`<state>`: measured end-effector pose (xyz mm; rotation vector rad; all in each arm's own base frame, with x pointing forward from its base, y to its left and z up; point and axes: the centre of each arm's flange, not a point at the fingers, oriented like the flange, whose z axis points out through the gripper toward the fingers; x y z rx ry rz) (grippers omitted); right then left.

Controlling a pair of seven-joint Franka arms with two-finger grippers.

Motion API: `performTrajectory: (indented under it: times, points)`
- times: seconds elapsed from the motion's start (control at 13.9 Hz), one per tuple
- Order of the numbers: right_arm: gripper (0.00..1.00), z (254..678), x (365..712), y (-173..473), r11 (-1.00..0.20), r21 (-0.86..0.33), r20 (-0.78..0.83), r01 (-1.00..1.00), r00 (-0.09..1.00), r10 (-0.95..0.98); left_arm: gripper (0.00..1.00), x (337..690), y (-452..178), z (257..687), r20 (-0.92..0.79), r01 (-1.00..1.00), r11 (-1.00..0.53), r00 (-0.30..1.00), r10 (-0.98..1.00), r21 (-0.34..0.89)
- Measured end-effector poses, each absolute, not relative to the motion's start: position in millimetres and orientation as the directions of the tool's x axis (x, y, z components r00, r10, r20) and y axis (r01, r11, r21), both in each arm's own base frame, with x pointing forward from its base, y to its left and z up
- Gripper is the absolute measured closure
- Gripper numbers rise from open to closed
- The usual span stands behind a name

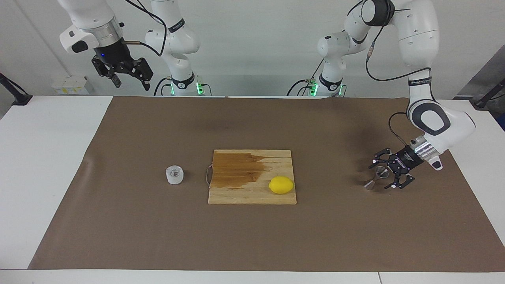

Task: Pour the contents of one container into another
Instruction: 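Close the left gripper around the small metal cup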

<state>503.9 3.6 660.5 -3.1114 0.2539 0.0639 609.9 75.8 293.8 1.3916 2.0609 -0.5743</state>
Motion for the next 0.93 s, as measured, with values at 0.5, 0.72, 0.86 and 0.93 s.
performTrajectory:
  times: [0.5,0.72,0.86,0.93]
  points:
    - [0.00,661,504,4,-0.987,-0.016,-0.042,-0.162,0.986,-0.162,0.74,611,84,305,-0.690,0.915,0.402,-0.298,0.659,-0.011]
    - [0.00,661,504,4,-0.987,-0.016,-0.042,-0.162,0.986,-0.162,0.80,612,87,321,-0.723,0.893,0.451,-0.315,0.615,-0.006]
    - [0.00,661,504,4,-0.987,-0.016,-0.042,-0.162,0.986,-0.162,0.89,613,85,337,-0.730,0.877,0.481,-0.336,0.595,-0.011]
    - [0.00,661,504,4,-0.987,-0.016,-0.042,-0.162,0.986,-0.162,0.90,615,80,347,-0.733,0.873,0.488,-0.335,0.593,-0.004]
